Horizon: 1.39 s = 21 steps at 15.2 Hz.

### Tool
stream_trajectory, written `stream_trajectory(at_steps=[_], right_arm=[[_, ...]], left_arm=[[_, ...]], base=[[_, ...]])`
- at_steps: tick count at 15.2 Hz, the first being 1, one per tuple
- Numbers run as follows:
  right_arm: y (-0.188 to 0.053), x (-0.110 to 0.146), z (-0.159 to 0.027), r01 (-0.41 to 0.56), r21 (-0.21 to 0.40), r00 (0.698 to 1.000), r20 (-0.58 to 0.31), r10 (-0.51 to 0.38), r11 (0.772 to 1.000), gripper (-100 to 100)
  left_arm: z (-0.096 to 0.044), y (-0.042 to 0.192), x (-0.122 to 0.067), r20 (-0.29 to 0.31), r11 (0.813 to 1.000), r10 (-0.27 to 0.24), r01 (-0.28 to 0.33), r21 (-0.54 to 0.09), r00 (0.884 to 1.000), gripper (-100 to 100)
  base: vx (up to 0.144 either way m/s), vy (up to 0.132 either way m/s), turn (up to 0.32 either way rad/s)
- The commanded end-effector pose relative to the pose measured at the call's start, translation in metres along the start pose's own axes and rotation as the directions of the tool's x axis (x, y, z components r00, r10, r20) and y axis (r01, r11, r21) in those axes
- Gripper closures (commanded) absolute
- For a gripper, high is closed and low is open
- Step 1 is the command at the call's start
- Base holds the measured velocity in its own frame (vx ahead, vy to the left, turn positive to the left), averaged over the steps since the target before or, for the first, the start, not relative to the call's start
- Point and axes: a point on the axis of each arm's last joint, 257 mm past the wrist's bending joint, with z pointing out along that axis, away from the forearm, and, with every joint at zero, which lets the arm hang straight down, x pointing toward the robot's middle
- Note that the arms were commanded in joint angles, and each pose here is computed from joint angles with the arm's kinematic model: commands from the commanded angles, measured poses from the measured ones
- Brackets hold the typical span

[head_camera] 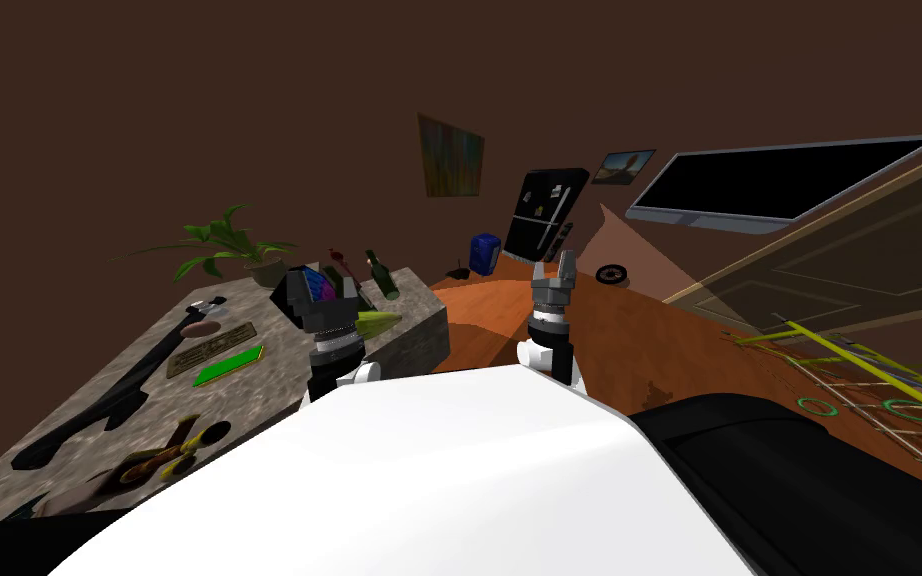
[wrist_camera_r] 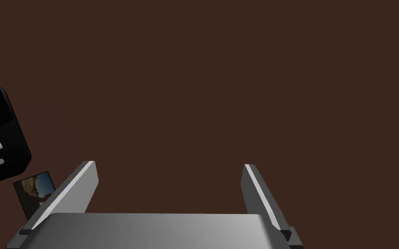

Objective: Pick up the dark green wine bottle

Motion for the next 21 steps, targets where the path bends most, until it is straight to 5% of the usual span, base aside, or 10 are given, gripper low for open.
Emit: stream_trajectory(at_steps=[1,6,12,18,21], right_arm=[[0.000,0.000,0.000,0.000,0.000,1.000,0.000,0.000,1.000,0],[0.000,0.000,0.000,0.000,0.000,1.000,0.000,0.000,1.000,0],[0.000,0.000,0.000,0.000,0.000,1.000,0.000,0.000,1.000,0],[0.000,0.000,0.000,0.000,0.000,1.000,0.000,0.000,1.000,0],[0.000,0.000,0.000,0.000,0.000,1.000,0.000,0.000,1.000,0]], left_arm=[[0.000,0.003,0.008,-0.051,1.000,0.007,-0.007,-0.004,0.999,-100],[0.000,0.009,0.022,-0.132,1.000,0.015,-0.016,-0.010,0.991,-100],[-0.003,0.023,0.048,-0.274,0.999,0.024,-0.031,-0.018,0.961,-100],[-0.010,0.042,0.076,-0.429,0.998,0.038,-0.054,-0.025,0.903,-100],[-0.016,0.057,0.093,-0.516,0.997,0.044,-0.069,-0.028,0.856,-100]], base=[[-0.004,0.006,-0.008],[-0.012,0.020,-0.016],[-0.021,0.034,-0.025],[-0.035,0.044,-0.033],[-0.043,0.062,-0.035]])
